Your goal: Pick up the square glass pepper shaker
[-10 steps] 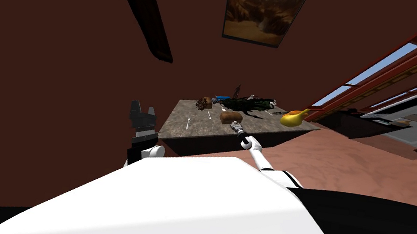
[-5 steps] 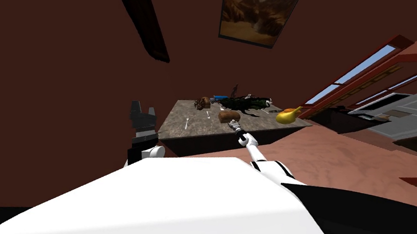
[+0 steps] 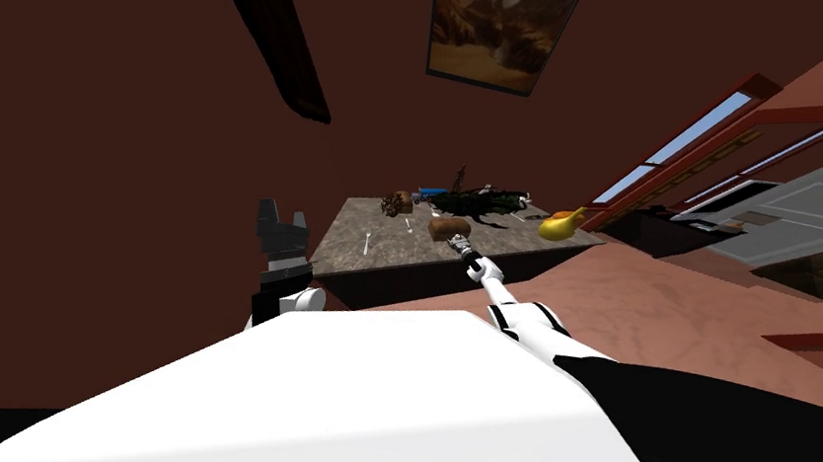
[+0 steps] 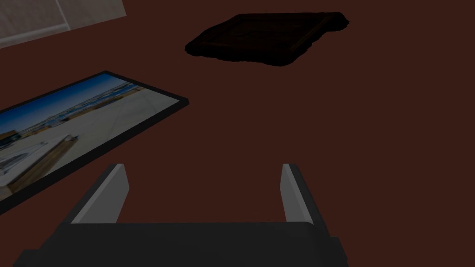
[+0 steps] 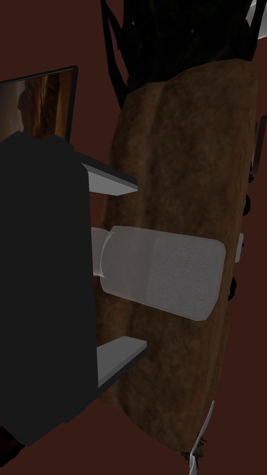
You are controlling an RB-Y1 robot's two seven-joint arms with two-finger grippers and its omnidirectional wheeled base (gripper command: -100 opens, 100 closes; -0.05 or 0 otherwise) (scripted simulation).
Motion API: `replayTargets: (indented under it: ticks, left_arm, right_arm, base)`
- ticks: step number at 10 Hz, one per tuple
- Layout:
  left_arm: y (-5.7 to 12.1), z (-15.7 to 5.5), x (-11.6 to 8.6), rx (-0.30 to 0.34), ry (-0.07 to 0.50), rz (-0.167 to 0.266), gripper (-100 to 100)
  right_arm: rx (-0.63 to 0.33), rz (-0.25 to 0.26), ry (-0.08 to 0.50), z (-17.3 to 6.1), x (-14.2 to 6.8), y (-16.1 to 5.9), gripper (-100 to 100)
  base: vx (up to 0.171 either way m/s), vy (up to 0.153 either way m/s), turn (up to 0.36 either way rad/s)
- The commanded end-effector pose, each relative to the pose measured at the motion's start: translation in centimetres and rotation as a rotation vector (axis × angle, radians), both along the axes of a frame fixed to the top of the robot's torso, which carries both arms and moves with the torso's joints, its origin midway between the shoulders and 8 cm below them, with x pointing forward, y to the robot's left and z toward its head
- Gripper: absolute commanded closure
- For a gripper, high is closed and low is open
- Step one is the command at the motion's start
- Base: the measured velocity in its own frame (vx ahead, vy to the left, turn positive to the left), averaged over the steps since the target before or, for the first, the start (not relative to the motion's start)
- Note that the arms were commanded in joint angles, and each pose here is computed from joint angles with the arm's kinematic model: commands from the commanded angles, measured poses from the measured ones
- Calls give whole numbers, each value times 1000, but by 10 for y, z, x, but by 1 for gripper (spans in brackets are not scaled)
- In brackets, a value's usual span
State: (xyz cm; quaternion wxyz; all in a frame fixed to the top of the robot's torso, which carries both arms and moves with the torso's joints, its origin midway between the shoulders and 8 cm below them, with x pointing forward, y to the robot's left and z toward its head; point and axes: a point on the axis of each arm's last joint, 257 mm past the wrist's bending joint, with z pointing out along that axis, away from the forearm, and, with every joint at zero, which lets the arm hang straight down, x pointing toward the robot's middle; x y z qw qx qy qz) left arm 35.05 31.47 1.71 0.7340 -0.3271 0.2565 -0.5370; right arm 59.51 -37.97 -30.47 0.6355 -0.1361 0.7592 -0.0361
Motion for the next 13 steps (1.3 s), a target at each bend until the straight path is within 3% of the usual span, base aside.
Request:
replayTargets:
  ticks: [1,3,4,7,8,12,13]
  left_arm:
    - [0,0,0,0,0,0,0]
    - [0,0,0,0,0,0,0]
    - [0,0,0,0,0,0,0]
    - [0,0,0,0,0,0,0]
    - [0,0,0,0,0,0,0]
    - [0,0,0,0,0,0,0]
    - [0,0,0,0,0,0,0]
  right_arm:
    - [-5,32,-13,7,12,16,-100]
    - [-3,18,9,-1,13,11,-100]
    - [-9,52,-9,9,25,27,-100]
    - [-7,43,3,6,26,24,-100]
    - [-7,43,4,6,26,24,100]
    - [-2,40,3,7,27,24,100]
    - [-2,41,3,7,27,24,0]
  base:
    - [-23,0,-121]
    - [-17,3,-33]
    - [-20,-3,-113]
    - [-11,2,-24]
    - [0,0,0]
    - [1,0,-4]
    - [0,0,0]
